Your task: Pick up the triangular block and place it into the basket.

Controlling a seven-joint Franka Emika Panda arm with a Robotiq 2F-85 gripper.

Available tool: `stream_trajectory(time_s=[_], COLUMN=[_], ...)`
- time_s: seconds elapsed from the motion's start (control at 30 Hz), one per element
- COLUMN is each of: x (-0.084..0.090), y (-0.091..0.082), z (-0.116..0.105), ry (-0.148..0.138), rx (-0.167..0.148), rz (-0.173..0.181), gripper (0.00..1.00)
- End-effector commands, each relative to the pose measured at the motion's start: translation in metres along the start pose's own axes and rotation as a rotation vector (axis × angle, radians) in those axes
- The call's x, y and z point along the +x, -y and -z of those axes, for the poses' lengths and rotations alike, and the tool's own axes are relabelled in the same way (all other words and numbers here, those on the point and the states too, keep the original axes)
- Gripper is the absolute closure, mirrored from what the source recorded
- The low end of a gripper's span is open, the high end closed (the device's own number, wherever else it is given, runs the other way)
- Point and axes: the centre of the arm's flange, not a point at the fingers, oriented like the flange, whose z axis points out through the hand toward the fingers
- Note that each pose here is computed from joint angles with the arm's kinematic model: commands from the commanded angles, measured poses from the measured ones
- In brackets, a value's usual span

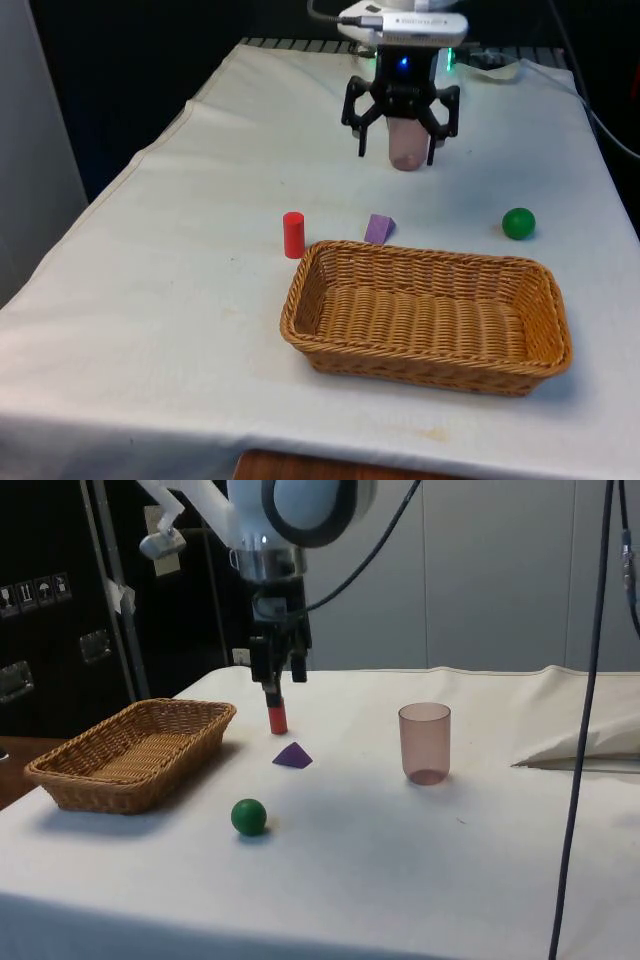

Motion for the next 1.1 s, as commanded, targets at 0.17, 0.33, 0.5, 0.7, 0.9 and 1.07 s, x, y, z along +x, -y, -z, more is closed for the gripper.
stream_trajectory(time_s=[0.17,0.33,0.5,0.7,0.9,1.07], x=[0.000,0.000,0.000,0.003,0.003,0.003], y=[-0.004,-0.005,-0.007,-0.006,-0.007,-0.009], z=[-0.023,-0.033,-0.051,-0.065,-0.075,-0.087], ry=[-0.008,0.000,-0.018,-0.040,-0.061,-0.086], rx=[-0.015,-0.021,-0.029,-0.034,-0.038,-0.042], rz=[-0.025,-0.033,-0.055,-0.064,-0.065,-0.067], gripper=[0.00,0.00,0.00,0.00,0.00,0.00])
